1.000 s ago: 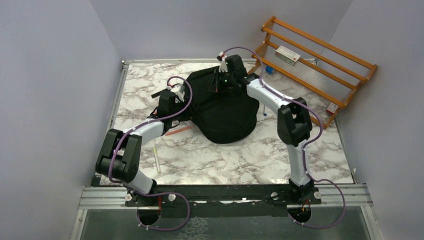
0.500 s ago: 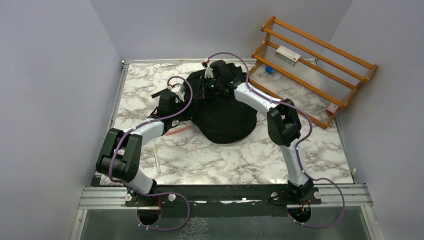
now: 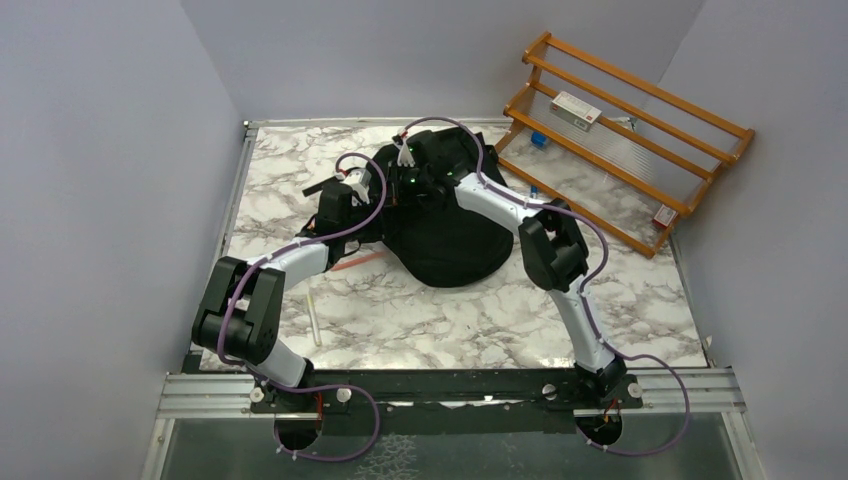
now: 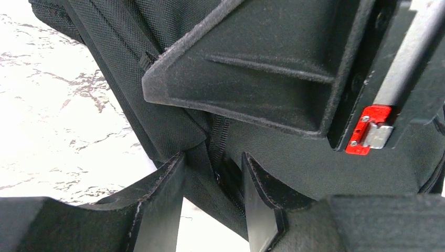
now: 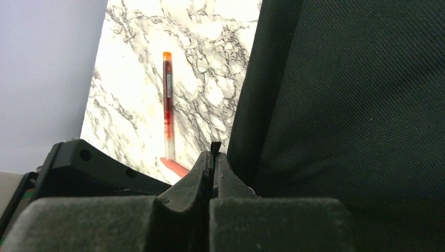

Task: Pack the student bag
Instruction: Unzip the student bag at the center of the board.

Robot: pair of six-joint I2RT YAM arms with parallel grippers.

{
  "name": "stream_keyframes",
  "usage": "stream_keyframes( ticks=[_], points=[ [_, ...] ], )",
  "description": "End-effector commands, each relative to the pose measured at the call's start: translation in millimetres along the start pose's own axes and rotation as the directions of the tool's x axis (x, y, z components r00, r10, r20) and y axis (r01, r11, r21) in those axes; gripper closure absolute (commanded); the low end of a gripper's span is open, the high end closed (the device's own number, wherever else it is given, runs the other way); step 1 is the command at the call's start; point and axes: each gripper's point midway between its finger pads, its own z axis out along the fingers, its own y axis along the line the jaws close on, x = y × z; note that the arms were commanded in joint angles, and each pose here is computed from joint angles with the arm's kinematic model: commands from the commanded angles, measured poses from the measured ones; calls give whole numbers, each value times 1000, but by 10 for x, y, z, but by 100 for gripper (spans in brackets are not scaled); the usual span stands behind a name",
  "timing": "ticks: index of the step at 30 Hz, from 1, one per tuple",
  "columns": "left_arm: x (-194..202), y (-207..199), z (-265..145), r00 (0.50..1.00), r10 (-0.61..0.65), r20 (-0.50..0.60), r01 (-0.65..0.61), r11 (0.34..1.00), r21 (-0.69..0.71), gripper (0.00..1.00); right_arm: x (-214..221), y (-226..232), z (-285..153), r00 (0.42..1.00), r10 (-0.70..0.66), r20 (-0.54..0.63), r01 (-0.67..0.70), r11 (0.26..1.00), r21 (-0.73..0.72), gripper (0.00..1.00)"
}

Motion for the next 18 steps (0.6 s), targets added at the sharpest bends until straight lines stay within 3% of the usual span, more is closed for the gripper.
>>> stream_keyframes(
  ticks=[1, 3, 9, 18],
  points=[
    [18, -105, -17, 1000, 14, 1, -14, 999, 40, 57, -21, 389, 52, 1000, 0, 5, 1, 989, -147, 99],
    [-1, -109, -20, 1000, 15, 7, -16, 999, 39, 57, -70, 425, 14, 999, -11, 31, 16, 988, -154, 97],
    [-28, -111, -69, 1000, 25, 10, -26, 999, 25, 57, -340, 290, -221, 980, -118, 159, 122, 992, -16, 74],
    [-233, -185, -169, 996, 61, 70, -63, 998, 23, 56, -627, -144, -889, 935, -179, 306, 131, 977, 169, 61]
  ],
)
